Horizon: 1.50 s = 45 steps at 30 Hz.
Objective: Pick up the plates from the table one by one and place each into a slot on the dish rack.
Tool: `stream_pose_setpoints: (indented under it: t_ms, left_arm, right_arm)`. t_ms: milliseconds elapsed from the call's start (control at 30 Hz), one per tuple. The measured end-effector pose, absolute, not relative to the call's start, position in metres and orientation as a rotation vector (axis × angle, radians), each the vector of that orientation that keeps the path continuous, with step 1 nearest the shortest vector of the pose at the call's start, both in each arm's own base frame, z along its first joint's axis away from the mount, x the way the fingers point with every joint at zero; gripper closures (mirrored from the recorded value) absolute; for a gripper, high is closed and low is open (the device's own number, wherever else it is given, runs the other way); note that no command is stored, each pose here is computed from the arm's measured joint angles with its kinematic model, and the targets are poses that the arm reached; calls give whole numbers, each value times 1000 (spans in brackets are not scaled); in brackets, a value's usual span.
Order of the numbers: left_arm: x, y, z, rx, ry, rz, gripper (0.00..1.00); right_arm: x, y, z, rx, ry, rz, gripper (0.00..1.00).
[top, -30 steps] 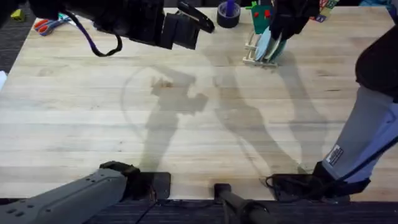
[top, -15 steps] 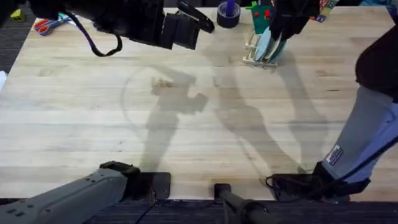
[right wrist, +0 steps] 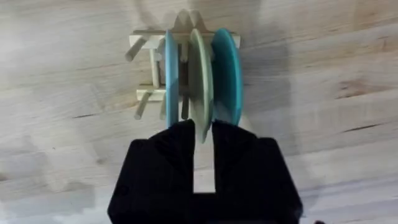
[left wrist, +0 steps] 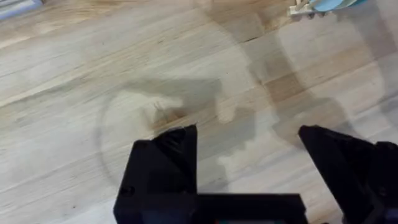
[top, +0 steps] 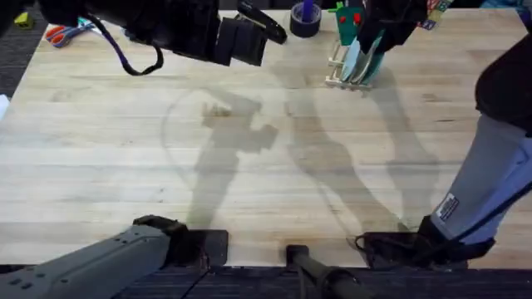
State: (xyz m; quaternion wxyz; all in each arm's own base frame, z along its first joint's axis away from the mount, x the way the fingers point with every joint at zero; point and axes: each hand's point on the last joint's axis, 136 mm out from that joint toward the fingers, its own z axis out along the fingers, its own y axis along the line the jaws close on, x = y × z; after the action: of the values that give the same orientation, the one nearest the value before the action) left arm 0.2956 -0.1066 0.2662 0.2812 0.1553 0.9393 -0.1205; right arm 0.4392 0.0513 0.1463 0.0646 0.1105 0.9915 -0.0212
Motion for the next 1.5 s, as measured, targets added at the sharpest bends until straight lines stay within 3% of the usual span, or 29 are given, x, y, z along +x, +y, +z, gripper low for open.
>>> stream_pose_setpoints:
  t_ms: [500,867,900,1033,1100,1500]
  left_arm:
    - [296,-107,266,416,2517,-323,6]
    - [296,-107,267,416,2514,-323,6]
    - [296,-107,267,416,2514,-323,6]
    - [296,-107,267,416,2514,-323,7]
    - [296,-107,267,416,2514,-323,7]
    - [296,-107,267,416,2514,-323,6]
  right_arm:
    - [429,50,152,337,3027,-75,849]
    - [419,48,219,334,2937,-38,844]
    - [416,47,228,337,2924,-33,793]
    - [418,48,262,325,2825,5,222]
    - [418,48,272,313,2796,15,30]
    - [383,63,338,220,2640,85,7]
